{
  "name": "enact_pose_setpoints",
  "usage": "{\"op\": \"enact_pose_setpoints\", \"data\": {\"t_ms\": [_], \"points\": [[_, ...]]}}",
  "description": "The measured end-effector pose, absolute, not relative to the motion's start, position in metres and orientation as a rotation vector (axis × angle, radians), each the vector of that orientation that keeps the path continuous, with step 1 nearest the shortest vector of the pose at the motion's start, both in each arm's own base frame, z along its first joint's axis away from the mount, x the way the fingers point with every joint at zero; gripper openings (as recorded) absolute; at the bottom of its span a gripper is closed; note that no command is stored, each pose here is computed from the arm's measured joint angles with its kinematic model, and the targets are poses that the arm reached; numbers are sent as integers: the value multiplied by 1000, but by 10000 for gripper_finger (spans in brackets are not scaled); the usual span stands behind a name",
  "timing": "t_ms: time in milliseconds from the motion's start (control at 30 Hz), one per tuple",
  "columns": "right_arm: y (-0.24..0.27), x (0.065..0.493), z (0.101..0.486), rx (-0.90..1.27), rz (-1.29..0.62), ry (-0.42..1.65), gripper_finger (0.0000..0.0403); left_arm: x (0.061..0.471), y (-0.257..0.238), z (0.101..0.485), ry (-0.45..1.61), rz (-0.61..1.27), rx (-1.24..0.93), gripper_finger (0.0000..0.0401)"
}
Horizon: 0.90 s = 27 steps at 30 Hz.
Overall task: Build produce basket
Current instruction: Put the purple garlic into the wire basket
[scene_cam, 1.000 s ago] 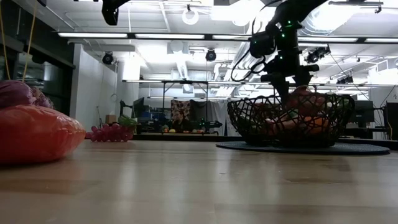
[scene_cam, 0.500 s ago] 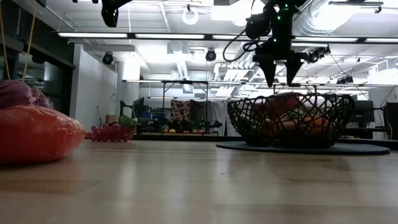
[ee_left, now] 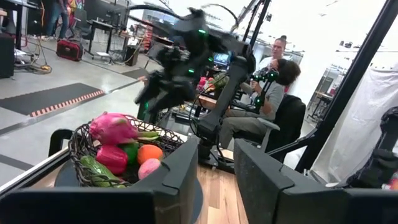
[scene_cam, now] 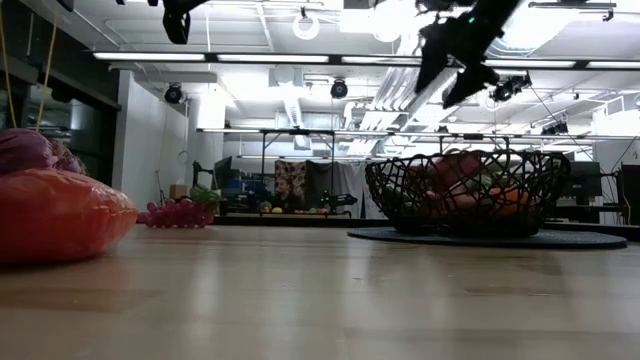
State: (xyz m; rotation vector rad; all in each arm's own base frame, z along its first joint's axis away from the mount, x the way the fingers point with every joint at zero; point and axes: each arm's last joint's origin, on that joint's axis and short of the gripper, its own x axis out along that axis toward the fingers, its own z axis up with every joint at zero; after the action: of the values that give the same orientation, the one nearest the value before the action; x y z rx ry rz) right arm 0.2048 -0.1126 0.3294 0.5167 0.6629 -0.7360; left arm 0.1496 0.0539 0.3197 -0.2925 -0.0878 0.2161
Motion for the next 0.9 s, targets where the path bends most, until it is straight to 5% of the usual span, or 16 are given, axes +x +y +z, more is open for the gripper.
{"op": "enact_pose_setpoints", "data": {"t_ms": [333, 733, 900], "points": [[-44, 202, 337, 543, -126, -76, 383, 149, 55, 320, -83, 247, -219, 5], [-28, 207, 338, 385, -101, -100, 383, 149, 54, 321, -89, 240, -208, 7], [-28, 207, 338, 385, -101, -100, 383, 149, 55, 321, -92, 265, -206, 44]]}}
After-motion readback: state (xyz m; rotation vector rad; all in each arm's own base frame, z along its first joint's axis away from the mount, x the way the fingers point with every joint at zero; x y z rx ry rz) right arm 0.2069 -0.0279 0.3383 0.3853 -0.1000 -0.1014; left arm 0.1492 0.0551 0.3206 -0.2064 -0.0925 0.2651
